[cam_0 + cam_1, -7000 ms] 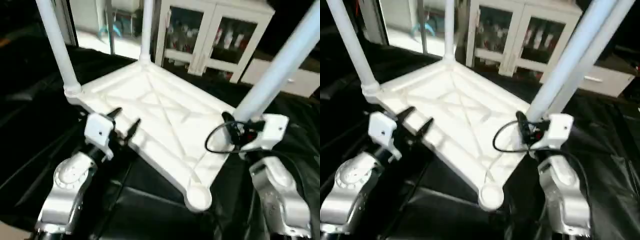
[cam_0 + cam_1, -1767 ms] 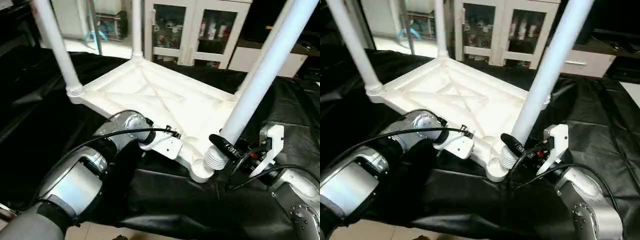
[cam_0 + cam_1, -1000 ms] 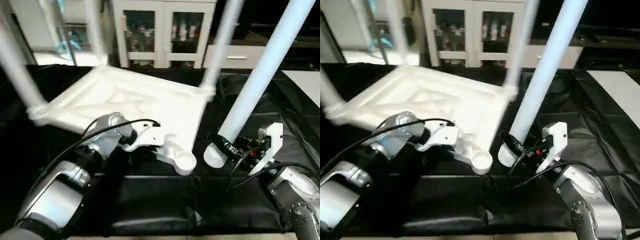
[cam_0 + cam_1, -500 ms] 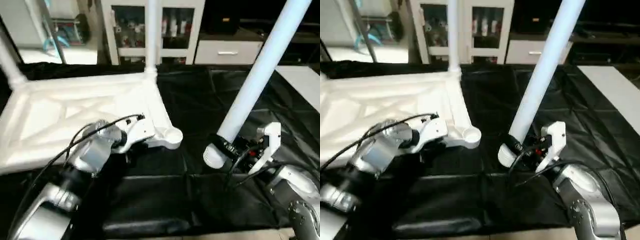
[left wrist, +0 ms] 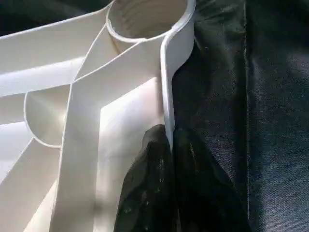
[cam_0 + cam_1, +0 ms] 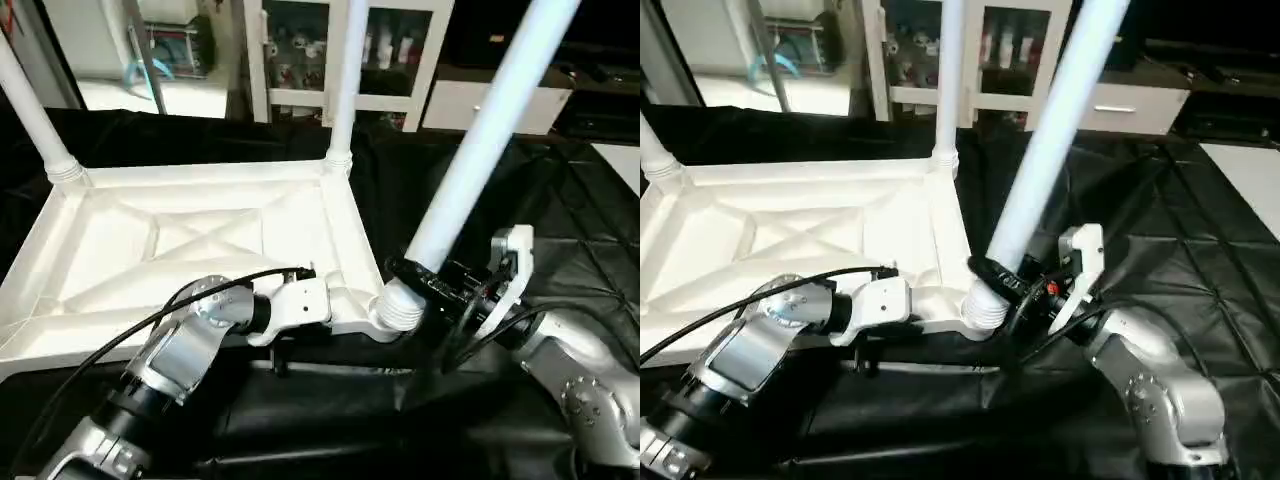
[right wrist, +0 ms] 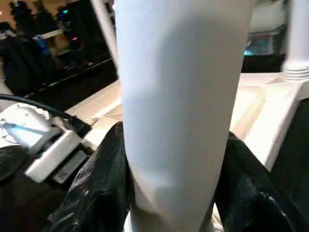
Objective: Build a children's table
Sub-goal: Rotate table base
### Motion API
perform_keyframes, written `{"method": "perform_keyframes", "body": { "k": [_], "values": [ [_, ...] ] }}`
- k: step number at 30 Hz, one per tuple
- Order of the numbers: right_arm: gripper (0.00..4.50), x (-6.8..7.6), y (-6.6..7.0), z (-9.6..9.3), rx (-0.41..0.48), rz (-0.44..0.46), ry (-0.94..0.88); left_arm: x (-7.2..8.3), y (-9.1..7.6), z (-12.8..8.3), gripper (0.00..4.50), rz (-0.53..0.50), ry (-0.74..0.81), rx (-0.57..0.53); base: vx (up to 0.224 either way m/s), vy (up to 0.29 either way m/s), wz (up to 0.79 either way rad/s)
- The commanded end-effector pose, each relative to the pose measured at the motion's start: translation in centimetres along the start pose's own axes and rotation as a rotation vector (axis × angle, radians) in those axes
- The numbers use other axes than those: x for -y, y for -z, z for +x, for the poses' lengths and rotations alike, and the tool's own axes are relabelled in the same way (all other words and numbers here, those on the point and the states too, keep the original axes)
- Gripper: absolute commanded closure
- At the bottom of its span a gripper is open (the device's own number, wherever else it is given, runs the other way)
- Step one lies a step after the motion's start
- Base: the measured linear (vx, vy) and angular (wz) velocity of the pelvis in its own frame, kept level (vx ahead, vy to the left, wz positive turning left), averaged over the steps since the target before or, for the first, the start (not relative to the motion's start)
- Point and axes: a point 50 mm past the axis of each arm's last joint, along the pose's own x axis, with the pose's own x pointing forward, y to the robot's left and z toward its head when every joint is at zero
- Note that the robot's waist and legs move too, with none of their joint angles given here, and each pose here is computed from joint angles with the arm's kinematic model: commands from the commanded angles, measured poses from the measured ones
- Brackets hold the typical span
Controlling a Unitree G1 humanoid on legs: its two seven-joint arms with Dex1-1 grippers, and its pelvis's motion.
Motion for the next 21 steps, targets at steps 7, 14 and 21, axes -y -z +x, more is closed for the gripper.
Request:
{"method": "perform_keyframes", "body": {
  "k": [7, 14, 21],
  "values": [
    [2.62, 0.8, -1.2, 1.2, -0.071, -0.078, -0.058, 2.1, 0.0, 1.8, 4.49, -0.072, 0.043, -0.02, 0.0, 0.0, 0.0],
    [2.62, 1.6, -0.7, 1.6, -0.112, -0.124, -0.052, 1.6, -1.5, 2.3, 4.49, -0.143, -0.01, 0.096, 0.0, 0.0, 0.0],
    [2.62, 2.0, -1.6, 1.8, -0.029, -0.129, -0.006, 0.3, -2.5, 2.2, 4.49, -0.226, -0.14, 0.202, 0.0, 0.0, 0.0]
  ]
}}
